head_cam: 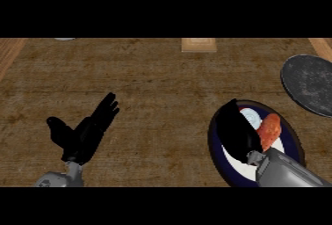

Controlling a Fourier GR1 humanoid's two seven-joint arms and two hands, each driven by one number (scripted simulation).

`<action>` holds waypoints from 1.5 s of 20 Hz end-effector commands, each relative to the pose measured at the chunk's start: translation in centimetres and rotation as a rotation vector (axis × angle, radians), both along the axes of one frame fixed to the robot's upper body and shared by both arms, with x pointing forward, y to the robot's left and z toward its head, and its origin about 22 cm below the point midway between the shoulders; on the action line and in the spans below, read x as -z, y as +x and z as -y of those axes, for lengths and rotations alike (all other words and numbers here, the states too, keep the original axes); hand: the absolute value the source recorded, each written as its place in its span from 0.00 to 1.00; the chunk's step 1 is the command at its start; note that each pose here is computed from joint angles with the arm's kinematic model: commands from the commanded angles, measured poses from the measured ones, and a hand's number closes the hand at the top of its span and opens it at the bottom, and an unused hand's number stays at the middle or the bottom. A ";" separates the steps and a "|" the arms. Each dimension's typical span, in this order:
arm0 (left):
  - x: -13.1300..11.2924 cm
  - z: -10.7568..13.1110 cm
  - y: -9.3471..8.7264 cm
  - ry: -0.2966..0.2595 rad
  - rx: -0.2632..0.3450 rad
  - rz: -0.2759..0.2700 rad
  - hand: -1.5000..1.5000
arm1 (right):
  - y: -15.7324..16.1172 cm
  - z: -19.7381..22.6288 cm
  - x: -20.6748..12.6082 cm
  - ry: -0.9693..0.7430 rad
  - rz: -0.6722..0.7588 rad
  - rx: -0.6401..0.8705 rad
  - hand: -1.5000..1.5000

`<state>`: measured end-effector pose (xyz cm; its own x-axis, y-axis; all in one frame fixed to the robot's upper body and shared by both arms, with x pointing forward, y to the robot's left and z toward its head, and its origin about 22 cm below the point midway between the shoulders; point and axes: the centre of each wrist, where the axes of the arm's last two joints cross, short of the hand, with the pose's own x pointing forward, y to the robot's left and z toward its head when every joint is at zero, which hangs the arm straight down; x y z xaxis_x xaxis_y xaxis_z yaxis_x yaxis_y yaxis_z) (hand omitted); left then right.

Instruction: Pick the can from the plate and place it in the pan

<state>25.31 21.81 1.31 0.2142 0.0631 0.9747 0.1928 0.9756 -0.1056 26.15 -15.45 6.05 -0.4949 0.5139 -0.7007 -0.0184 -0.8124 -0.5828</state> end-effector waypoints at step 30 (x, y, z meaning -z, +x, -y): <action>0.6 -0.3 -0.1 -0.013 -0.018 -0.010 0.50 | 2.0 0.7 -6.9 1.365 0.647 0.734 1.00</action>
